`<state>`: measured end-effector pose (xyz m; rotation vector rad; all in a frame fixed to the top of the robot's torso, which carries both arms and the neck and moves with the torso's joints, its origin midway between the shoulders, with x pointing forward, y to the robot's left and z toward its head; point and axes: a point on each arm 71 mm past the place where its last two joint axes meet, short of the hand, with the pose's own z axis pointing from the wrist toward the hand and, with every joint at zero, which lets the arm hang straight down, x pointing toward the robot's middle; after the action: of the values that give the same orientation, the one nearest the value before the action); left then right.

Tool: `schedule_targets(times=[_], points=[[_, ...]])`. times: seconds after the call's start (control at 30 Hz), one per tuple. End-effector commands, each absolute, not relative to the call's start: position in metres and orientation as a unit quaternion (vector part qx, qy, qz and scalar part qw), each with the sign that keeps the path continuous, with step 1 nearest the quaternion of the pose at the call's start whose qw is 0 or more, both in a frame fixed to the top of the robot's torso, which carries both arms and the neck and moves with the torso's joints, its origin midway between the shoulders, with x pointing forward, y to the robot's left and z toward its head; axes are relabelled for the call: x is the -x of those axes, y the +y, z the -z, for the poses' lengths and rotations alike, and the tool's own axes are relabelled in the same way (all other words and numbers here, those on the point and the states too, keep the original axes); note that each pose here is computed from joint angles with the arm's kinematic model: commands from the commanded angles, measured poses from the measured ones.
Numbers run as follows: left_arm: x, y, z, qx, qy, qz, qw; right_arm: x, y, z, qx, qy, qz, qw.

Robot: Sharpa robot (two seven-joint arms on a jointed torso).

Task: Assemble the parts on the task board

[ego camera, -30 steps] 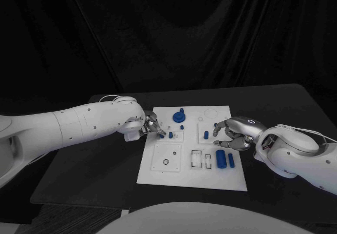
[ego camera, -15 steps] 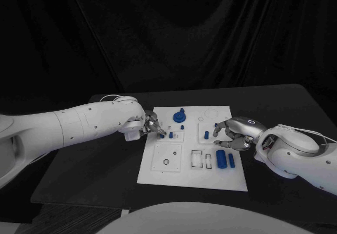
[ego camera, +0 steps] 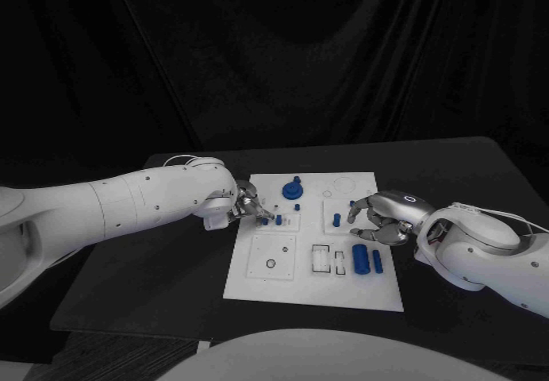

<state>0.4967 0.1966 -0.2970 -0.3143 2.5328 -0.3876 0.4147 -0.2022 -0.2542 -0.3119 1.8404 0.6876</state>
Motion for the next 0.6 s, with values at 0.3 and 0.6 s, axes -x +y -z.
schedule_targets(times=[0.3,0.6], points=[[-0.4939,0.194,0.3011,0.112,0.945,0.151,0.269,-0.4145,-0.2033,0.256,0.128,0.781,-0.281,0.543],[-0.495,0.1957,0.3,0.12,0.94,0.156,0.281,-0.4148,-0.2036,0.2561,0.128,0.781,-0.281,0.543]])
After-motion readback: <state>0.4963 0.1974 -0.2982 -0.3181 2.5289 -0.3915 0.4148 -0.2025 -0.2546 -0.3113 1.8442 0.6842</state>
